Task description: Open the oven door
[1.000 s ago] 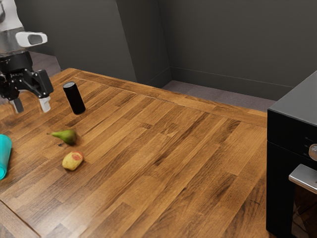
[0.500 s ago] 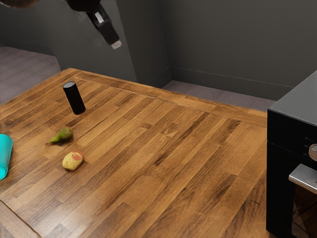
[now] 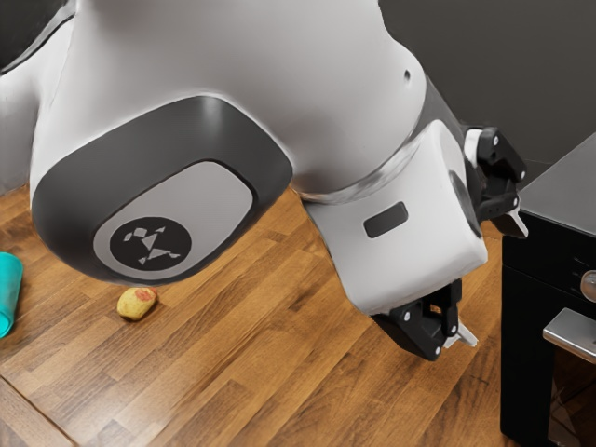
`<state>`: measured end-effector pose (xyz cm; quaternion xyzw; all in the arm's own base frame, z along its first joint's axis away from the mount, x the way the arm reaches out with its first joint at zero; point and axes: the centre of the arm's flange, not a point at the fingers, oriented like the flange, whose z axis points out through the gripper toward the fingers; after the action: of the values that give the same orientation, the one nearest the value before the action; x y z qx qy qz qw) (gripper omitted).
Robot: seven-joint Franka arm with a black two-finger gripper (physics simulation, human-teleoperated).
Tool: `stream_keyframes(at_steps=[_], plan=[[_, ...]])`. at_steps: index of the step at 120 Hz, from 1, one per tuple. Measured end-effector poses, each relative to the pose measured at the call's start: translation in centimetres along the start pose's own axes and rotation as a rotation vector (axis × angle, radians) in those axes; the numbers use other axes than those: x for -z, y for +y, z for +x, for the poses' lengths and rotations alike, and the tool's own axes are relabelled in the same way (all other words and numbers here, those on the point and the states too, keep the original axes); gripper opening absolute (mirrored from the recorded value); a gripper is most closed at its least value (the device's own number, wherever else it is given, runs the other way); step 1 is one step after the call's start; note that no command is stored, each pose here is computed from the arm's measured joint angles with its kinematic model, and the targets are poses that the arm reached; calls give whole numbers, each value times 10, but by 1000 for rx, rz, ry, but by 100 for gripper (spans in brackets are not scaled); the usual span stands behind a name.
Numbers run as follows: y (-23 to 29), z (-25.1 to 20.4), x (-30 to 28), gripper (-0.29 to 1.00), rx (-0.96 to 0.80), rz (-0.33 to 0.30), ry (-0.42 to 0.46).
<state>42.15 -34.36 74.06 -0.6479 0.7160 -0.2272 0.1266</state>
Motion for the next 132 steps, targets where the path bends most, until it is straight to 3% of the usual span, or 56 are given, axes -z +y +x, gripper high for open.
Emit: stream_keyframes(at_steps=[33, 60, 91, 132], plan=[[-35, 26, -44, 68, -136, -16, 127], [-3, 89, -72, 68, -301, -70, 196], [-19, 70, -120, 68, -304, -110, 158], [12, 92, -111, 68, -379, -111, 140]])
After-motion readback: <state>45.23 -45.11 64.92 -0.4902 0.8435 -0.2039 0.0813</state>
